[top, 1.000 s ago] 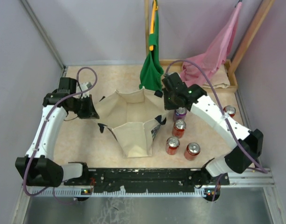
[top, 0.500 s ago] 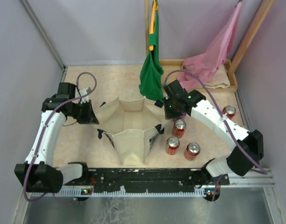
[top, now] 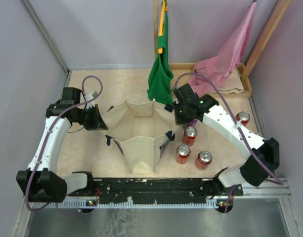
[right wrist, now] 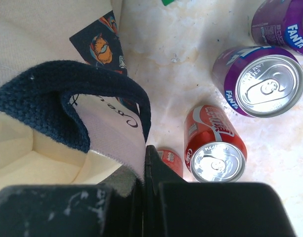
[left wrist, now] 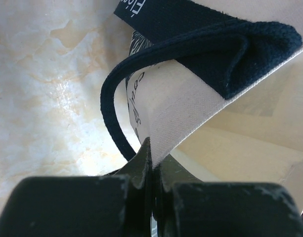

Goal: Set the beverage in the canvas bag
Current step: Adjust the canvas bag at the center of the board.

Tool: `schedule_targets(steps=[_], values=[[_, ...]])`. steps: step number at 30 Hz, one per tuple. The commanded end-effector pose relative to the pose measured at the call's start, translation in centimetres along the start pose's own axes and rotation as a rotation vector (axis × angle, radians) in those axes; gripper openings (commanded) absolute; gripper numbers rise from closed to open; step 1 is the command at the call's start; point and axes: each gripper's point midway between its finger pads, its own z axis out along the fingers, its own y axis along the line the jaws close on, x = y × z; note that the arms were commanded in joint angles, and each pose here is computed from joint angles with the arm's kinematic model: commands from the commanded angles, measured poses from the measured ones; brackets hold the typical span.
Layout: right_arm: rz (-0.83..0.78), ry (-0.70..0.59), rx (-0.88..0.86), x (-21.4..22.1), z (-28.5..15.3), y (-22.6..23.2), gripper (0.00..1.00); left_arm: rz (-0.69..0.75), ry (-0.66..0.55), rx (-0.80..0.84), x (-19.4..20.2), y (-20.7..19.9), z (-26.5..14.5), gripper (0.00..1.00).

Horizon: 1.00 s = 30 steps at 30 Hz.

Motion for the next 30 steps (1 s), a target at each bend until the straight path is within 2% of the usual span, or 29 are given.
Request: schedule_targets(steps=[1, 2, 4, 7, 9, 11, 13, 17, 20, 24, 30], values=[[-0.002, -0.088, 0.043, -1.7, -1.7, -1.2, 0.0, -0.006, -0.022, 0.038, -0.6, -0.4, 0.3, 0.0], [-0.002, -0.09, 0.04, -1.8, -1.6, -1.2, 0.05, -0.006, -0.019, 0.042, -0.6, -0.4, 0.5, 0.0], [-0.003, -0.099, 0.03, -2.1, -1.7, -0.9, 0.36, -0.012, -0.014, 0.057, -0.5, -0.5, 0.7, 0.01], [0.002, -0.151, 0.007, -3.3, -2.5, -0.5, 0.73, -0.013, -0.018, 0.08, -0.7, -0.9, 0.8, 0.47], [0.005, -0.201, -0.014, -4.5, -3.4, 0.0, 0.85, -0.006, -0.027, 0.1, -1.2, -1.4, 0.6, 0.69], [0.008, -0.249, -0.034, -5.8, -4.7, 0.4, 0.89, 0.0, -0.04, 0.128, -1.7, -2.1, 0.3, 0.81], [0.013, -0.294, -0.049, -7.2, -6.2, 0.9, 0.91, 0.002, -0.054, 0.161, -2.2, -2.8, 0.1, 0.88], [0.035, -0.387, -0.045, -10.3, -9.5, 1.1, 0.93, 0.015, -0.077, 0.213, -3.2, -4.0, -0.4, 0.91], [0.047, -0.438, 0.021, -12.1, -11.3, -0.1, 0.96, 0.024, -0.089, 0.222, -3.6, -4.2, -0.5, 0.91], [0.086, -0.431, 0.145, -13.2, -11.9, -4.2, 0.96, 0.034, -0.098, 0.227, -3.8, -4.3, -0.4, 0.91], [0.259, -0.357, 0.325, -11.5, -12.4, -14.7, 0.97, 0.038, -0.095, 0.228, -3.7, -4.3, -0.3, 0.91]])
